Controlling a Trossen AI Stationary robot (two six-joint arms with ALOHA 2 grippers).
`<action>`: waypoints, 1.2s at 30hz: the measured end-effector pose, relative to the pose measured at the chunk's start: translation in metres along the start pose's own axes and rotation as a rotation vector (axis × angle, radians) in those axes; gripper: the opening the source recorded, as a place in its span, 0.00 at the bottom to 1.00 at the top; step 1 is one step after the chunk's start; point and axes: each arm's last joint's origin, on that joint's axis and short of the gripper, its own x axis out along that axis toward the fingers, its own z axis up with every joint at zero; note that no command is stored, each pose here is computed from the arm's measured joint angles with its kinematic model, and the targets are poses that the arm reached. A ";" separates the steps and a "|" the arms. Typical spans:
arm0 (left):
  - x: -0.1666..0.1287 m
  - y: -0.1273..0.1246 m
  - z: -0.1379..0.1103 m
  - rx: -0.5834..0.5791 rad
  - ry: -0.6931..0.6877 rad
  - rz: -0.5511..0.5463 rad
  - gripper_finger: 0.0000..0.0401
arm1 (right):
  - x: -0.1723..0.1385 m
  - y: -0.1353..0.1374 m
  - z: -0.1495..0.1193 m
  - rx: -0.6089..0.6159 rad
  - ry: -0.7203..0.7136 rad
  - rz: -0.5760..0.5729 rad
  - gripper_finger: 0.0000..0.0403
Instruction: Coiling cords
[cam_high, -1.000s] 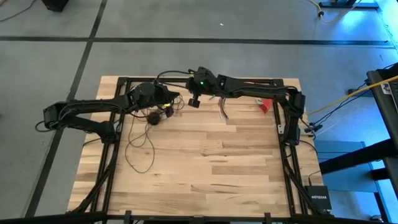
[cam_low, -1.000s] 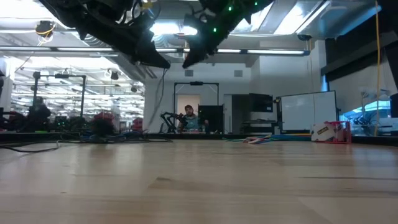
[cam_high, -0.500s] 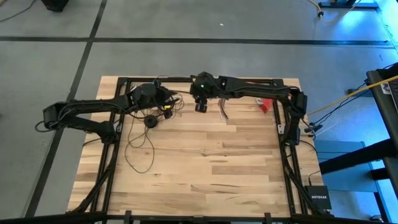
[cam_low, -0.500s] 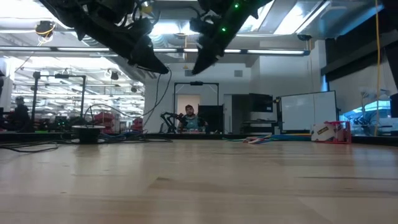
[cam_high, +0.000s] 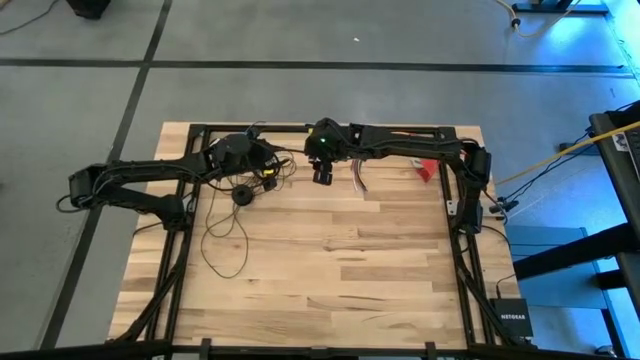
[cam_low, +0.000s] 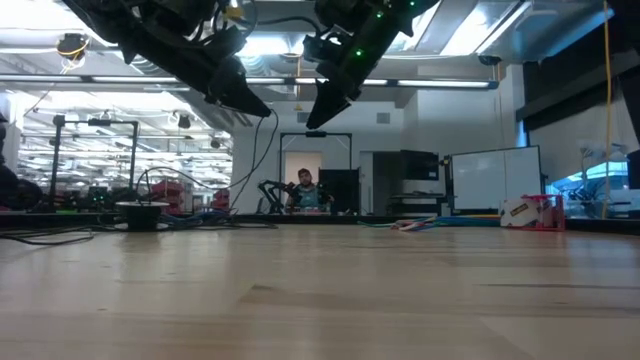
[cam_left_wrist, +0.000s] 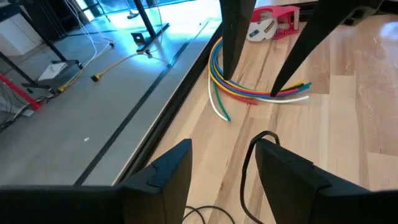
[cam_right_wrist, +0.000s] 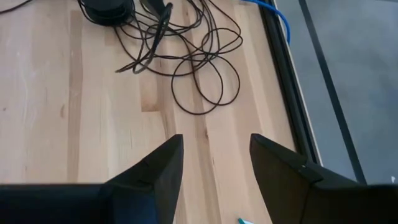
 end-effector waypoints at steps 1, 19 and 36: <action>0.000 0.000 0.000 0.000 -0.001 0.000 0.43 | 0.000 0.000 0.000 0.000 -0.001 0.000 0.47; 0.000 0.000 0.000 -0.088 0.005 -0.008 0.45 | 0.000 -0.002 0.007 0.005 -0.073 -0.014 0.47; -0.061 0.005 -0.001 -0.202 0.377 -0.061 0.64 | 0.017 0.010 0.015 0.037 -0.191 0.158 0.47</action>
